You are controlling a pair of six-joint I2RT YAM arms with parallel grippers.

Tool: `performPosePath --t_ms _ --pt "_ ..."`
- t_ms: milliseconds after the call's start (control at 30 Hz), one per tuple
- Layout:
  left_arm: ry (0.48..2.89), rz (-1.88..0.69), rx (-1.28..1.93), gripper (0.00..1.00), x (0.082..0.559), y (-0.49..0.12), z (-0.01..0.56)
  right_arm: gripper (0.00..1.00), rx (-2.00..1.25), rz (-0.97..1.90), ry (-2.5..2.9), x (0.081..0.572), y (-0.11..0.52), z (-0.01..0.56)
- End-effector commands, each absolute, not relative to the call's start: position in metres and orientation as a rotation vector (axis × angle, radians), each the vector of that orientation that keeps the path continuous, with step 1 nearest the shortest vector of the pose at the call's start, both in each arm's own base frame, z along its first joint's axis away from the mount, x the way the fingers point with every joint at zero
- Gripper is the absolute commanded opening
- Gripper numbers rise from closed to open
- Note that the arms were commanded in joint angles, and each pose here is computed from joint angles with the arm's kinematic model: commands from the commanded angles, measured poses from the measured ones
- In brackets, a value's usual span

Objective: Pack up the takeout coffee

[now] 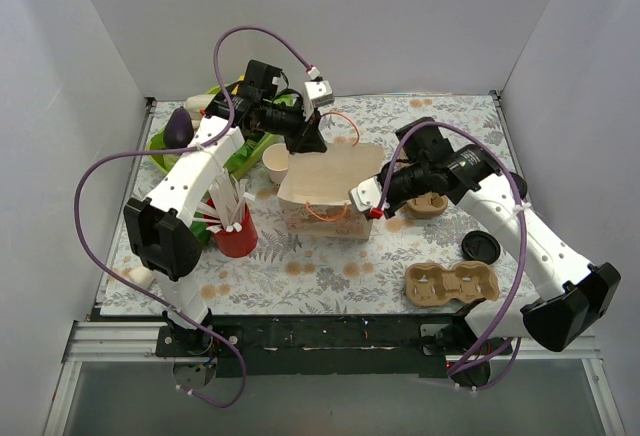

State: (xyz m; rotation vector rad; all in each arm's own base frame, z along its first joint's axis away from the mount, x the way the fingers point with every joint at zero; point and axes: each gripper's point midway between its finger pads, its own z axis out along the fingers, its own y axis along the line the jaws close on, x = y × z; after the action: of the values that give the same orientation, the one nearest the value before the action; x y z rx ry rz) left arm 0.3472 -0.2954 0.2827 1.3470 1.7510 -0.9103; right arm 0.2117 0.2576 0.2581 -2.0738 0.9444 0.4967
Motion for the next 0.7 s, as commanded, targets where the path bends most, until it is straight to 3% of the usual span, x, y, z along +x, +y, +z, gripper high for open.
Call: performPosePath --t_ms 0,67,167,300,667 --pt "1.707 -0.914 1.363 0.00 0.333 -0.292 0.296 0.29 -2.059 0.455 1.015 0.215 0.251 0.268" --pt "1.713 -0.921 1.352 0.00 0.329 -0.291 0.296 0.47 -2.015 0.423 1.111 0.220 0.245 0.273" --pt "1.750 -0.936 1.323 0.00 0.324 -0.288 0.293 0.53 -1.941 0.354 1.199 0.221 0.229 0.292" --pt "1.750 -0.927 1.315 0.00 0.319 -0.286 0.292 0.58 -1.764 0.365 1.396 0.207 0.185 0.302" --pt "1.690 -0.948 1.340 0.00 0.309 -0.288 0.293 0.55 -1.851 0.312 1.880 0.151 0.073 0.169"
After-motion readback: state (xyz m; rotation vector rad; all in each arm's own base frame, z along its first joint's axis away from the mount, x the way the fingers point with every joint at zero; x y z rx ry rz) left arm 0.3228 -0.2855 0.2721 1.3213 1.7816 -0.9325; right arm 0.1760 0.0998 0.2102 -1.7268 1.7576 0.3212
